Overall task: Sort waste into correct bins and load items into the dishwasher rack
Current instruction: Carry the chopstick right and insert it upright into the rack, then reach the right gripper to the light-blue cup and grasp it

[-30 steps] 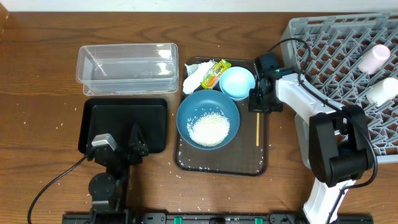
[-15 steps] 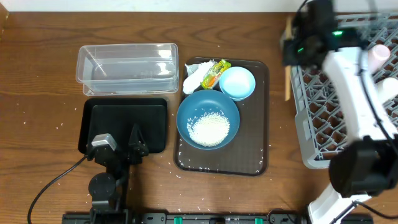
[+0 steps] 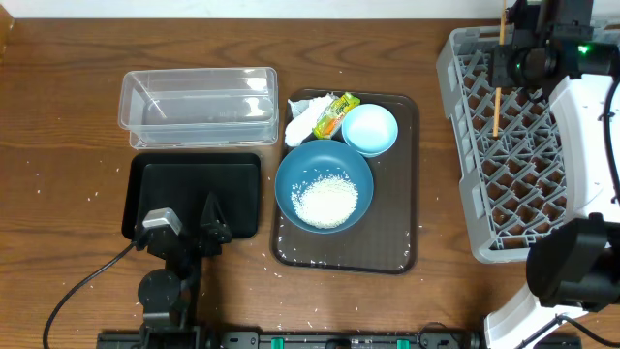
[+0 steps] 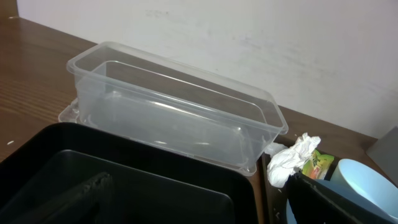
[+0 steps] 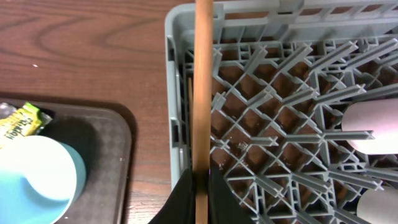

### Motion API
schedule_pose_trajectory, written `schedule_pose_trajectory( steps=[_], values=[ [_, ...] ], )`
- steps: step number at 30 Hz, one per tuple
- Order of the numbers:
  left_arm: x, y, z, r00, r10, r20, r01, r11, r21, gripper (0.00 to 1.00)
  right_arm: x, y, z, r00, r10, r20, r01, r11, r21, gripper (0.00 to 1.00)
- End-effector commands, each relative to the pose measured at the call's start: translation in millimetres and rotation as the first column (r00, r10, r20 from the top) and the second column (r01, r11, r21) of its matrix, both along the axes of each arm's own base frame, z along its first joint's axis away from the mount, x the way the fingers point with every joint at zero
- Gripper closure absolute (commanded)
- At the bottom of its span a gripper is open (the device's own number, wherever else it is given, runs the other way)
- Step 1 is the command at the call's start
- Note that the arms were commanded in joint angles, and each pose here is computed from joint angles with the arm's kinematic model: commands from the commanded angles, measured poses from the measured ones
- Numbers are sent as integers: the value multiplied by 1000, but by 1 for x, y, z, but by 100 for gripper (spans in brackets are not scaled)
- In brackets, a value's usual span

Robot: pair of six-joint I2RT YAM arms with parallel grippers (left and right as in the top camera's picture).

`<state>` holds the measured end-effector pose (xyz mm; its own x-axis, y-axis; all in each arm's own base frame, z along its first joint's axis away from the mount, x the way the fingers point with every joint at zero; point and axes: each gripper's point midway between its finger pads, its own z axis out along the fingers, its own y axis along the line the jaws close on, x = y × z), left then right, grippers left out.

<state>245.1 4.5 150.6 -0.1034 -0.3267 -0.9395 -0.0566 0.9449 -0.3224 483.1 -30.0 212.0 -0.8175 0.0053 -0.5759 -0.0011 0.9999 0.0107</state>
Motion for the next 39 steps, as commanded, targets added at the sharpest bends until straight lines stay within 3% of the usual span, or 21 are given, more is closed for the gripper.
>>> schedule_pose_trajectory(
  steps=[1, 4, 11, 16, 21, 25, 30, 33, 39],
  values=[
    [-1, 0, -16, 999, 2, -50, -2, 1000, 9, 9, 1, -5, -24, 999, -1, -52, -1, 1000, -25, 86],
    [-1, 0, -16, 999, 2, -50, -2, 1000, 9, 9, 2, -5, -33, 997, -1, -74, -1, 1000, -23, 67],
    [-1, 0, -16, 999, 2, -50, -2, 1000, 9, 9, -1, -3, -38, 995, -25, -99, 25, 1000, 1, 34],
    [-1, 0, -16, 999, 2, -50, -2, 1000, 9, 9, -12, 32, -41, 987, 78, -138, -56, 986, 155, 30],
    [-1, 0, -16, 999, 2, -50, -2, 1000, 9, 9, -27, 95, -35, 958, 253, -138, -190, 914, 358, 30],
    [-1, 0, -16, 999, 2, -50, -2, 1000, 9, 9, -39, 137, -35, 935, 312, -167, -227, 892, 391, 29],
    [-1, 0, -16, 999, 2, -50, -2, 1000, 9, 9, -54, 188, -40, 915, 349, -201, -264, 897, 356, 5],
    [-1, 0, -16, 999, 2, -50, -2, 1000, 9, 9, -70, 221, -42, 898, 373, -232, -277, 890, 361, 1],
    [-1, 0, -16, 999, 2, -50, -2, 1000, 9, 9, -134, 319, -28, 753, 621, -219, -436, 719, 540, 3]
  ],
)
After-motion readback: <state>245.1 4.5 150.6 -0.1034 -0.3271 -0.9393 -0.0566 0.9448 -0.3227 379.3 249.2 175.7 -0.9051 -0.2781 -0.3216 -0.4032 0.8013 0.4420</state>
